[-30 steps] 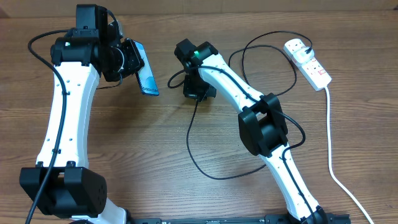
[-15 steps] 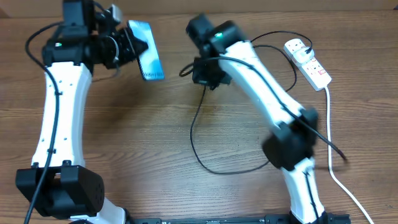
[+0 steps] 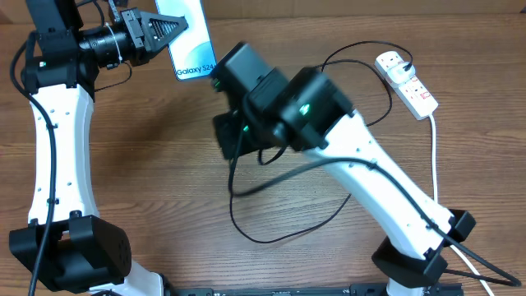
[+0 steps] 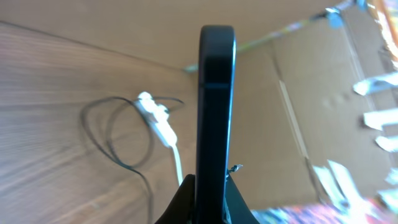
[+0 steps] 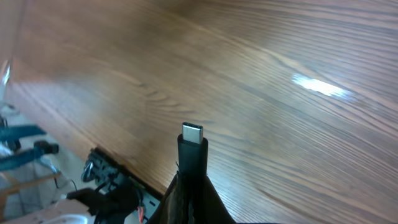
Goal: Plug charger to phone and switch on socket
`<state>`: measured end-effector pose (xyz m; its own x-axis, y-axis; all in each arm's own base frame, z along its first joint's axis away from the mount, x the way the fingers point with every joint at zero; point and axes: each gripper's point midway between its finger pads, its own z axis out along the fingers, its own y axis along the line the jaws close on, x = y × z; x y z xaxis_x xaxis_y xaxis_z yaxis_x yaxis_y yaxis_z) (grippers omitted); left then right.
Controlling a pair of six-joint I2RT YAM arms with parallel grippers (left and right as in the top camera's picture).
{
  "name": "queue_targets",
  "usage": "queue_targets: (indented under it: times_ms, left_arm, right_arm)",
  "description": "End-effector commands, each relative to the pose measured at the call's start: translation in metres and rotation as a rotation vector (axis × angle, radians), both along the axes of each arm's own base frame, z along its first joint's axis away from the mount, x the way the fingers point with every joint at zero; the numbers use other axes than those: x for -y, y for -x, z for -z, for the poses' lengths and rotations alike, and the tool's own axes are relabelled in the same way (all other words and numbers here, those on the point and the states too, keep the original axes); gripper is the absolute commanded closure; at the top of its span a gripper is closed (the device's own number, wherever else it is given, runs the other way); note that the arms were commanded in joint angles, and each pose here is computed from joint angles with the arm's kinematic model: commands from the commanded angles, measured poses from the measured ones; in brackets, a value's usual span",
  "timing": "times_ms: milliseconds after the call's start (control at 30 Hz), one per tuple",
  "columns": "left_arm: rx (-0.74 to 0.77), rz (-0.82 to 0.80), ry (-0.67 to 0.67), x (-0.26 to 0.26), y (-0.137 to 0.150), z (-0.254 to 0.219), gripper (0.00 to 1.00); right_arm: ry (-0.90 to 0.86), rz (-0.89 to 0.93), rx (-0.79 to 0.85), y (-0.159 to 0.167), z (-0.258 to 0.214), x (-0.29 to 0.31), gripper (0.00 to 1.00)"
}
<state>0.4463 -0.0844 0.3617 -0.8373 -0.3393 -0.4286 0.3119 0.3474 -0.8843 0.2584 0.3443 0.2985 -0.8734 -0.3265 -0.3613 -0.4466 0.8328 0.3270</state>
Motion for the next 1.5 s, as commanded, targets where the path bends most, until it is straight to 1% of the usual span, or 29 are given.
queue_targets:
  times_ms: [0, 233, 433, 567, 833, 1067, 1333, 1467]
  left_arm:
    - [0.028, 0.151, 0.091, 0.015, 0.024, -0.022, 0.96]
    - [0.05, 0.204, 0.107, 0.02, 0.033, -0.024, 0.96]
    - [0.028, 0.22, 0.095, 0.031, 0.038, -0.016, 0.96]
    - [0.008, 0.217, 0.086, 0.037, 0.038, -0.013, 0.96]
    - [0.047, 0.23, 0.074, 0.038, 0.039, -0.013, 0.96]
    - [0.062, 0.232, 0.068, 0.038, 0.039, -0.013, 0.96]
    - [0.056, 0.231, 0.071, 0.038, 0.039, -0.013, 0.96]
    - [0.043, 0.229, 0.075, 0.038, 0.039, -0.013, 0.96]
  right_arm:
    - [0.009, 0.04, 0.07, -0.01, -0.006, 0.002, 0.96]
    - [-0.026, 0.046, 0.097, -0.018, -0.012, -0.004, 0.96]
    - [-0.061, 0.042, 0.127, -0.024, -0.018, -0.011, 0.96]
    - [-0.074, 0.043, 0.138, -0.026, -0.021, -0.013, 0.96]
    - [-0.075, 0.054, 0.138, -0.029, -0.021, -0.012, 0.96]
    - [-0.079, 0.102, 0.13, -0.04, -0.021, -0.002, 0.96]
    - [-0.084, 0.101, 0.131, -0.041, -0.022, -0.003, 0.96]
    - [-0.107, 0.083, 0.104, -0.036, -0.022, -0.007, 0.96]
